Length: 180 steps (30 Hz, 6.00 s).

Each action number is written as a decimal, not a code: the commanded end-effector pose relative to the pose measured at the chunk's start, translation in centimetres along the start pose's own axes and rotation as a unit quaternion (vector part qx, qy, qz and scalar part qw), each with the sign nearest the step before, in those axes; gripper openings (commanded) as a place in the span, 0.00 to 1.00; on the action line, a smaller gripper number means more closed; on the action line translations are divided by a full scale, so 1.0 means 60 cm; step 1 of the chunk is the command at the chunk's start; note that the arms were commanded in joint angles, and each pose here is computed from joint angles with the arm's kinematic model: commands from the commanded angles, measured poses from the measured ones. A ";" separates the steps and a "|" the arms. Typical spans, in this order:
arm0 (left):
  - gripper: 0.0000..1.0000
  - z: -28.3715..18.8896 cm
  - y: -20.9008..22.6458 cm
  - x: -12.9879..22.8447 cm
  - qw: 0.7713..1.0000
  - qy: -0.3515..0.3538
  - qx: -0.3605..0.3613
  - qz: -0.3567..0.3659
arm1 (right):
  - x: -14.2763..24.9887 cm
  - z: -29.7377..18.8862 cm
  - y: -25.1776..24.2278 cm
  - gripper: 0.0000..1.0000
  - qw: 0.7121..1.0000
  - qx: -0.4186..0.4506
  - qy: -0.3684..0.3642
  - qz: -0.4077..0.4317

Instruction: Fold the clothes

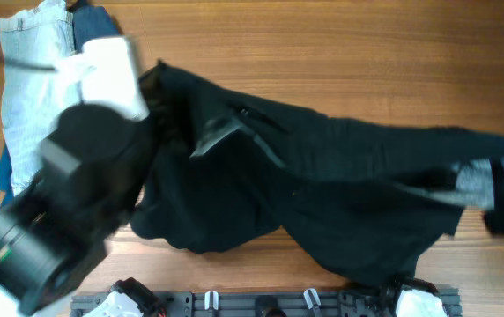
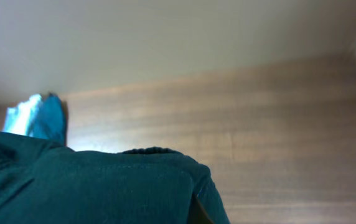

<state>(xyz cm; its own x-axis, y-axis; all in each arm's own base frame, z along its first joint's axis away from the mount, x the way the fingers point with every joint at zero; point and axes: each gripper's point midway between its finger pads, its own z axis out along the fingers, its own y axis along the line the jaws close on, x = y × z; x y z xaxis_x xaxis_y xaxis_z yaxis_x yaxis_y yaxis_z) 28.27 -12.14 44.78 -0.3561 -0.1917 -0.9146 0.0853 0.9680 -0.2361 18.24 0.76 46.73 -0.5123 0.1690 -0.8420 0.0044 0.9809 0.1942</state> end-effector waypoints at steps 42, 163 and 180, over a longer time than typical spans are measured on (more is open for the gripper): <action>0.99 0.578 0.125 0.217 0.985 0.125 -0.067 0.101 | 0.141 0.703 -0.101 0.99 0.944 -0.085 0.313 0.056; 1.00 0.355 0.131 0.219 0.959 0.284 -0.016 -0.009 | 0.459 0.487 -0.176 0.69 0.888 0.151 0.413 0.130; 1.00 0.382 0.141 0.257 0.949 0.313 -0.024 -0.011 | 0.572 0.555 -0.229 0.04 0.893 0.199 0.378 0.142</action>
<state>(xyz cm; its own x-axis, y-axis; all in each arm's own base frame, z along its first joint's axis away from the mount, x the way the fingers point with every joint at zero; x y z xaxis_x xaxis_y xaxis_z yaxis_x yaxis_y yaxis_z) 44.77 -10.53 21.64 -0.8344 -0.0785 -0.5455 0.0423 0.9778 -0.2055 29.28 -2.71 -0.42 -0.8996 0.4005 -0.1743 0.3944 0.9163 0.0701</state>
